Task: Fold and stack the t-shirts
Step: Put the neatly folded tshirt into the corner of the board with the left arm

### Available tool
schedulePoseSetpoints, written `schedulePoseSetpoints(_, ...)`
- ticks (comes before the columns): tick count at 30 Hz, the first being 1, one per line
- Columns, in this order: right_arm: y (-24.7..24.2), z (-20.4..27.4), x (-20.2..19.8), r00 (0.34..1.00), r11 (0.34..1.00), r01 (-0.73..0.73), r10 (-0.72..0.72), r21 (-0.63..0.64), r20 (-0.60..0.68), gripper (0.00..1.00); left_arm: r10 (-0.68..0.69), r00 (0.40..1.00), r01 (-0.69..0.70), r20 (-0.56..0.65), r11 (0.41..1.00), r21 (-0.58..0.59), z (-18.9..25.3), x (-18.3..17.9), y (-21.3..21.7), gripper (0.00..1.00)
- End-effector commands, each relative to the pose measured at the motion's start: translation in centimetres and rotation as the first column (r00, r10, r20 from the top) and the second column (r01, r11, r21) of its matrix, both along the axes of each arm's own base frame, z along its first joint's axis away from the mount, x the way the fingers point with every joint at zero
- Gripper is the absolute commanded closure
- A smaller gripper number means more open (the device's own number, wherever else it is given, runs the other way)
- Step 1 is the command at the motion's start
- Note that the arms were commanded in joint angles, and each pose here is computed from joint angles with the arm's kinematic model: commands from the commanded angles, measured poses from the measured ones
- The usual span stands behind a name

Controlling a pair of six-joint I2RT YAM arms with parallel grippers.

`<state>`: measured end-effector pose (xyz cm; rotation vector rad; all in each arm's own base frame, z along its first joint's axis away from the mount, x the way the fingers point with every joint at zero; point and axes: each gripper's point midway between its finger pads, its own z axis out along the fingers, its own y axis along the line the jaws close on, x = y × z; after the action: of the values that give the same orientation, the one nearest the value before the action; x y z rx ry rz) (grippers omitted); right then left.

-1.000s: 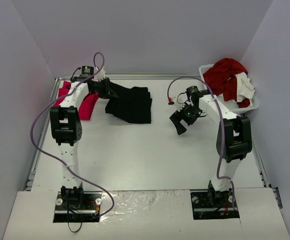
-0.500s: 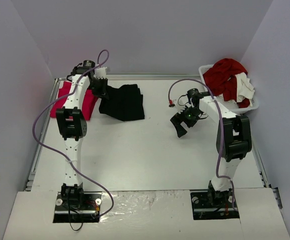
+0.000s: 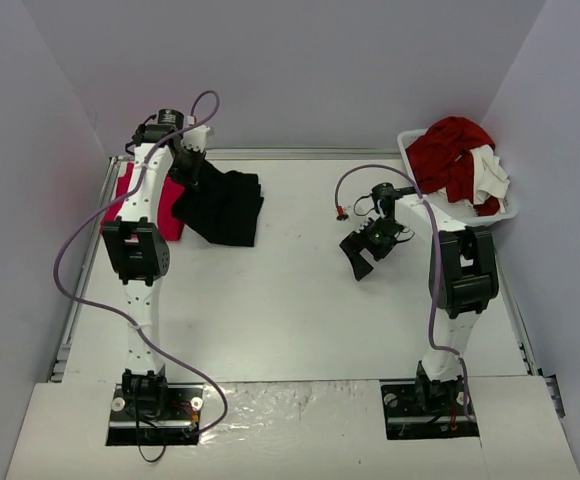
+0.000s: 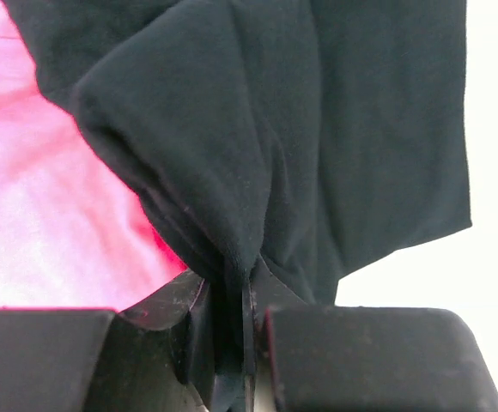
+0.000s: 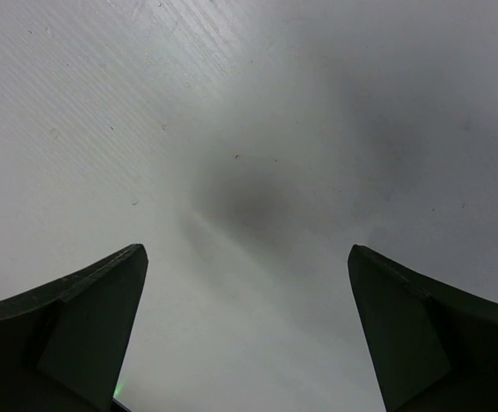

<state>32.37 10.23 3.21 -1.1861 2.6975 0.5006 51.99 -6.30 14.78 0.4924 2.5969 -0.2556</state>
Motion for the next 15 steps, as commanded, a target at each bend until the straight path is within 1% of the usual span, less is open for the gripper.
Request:
schedulePoseSetpoints(1,-0.5,-0.6,-1.2,0.999,1.0,-0.004,0.003,-0.023,-0.051,0.0,0.028,0.98,-0.037,0.195,0.998,0.042,8.0,-0.3,2.0,0.98)
schedulePoseSetpoints(5,-0.7,-0.9,-1.2,0.998,0.999,-0.001,-0.001,-0.033,-0.057,0.0,0.053,0.969,-0.064,0.242,0.997,0.04,10.2,-0.3,2.5,0.98)
schedulePoseSetpoints(8,-0.7,-0.9,-1.2,0.998,0.999,0.0,-0.003,-0.037,-0.056,0.0,0.05,0.964,-0.07,0.26,0.995,0.069,11.0,-0.5,2.9,0.98)
schedulePoseSetpoints(12,-0.8,-1.0,-1.3,0.998,0.999,0.0,-0.003,-0.04,-0.06,0.0,0.04,0.965,-0.075,0.26,0.989,0.128,10.6,-0.4,4.2,0.98)
schedulePoseSetpoints(15,-0.9,-1.3,-1.4,0.998,0.999,-0.001,-0.002,-0.046,-0.067,0.0,0.043,0.966,-0.082,0.255,0.986,0.147,10.2,-0.2,5.1,0.98)
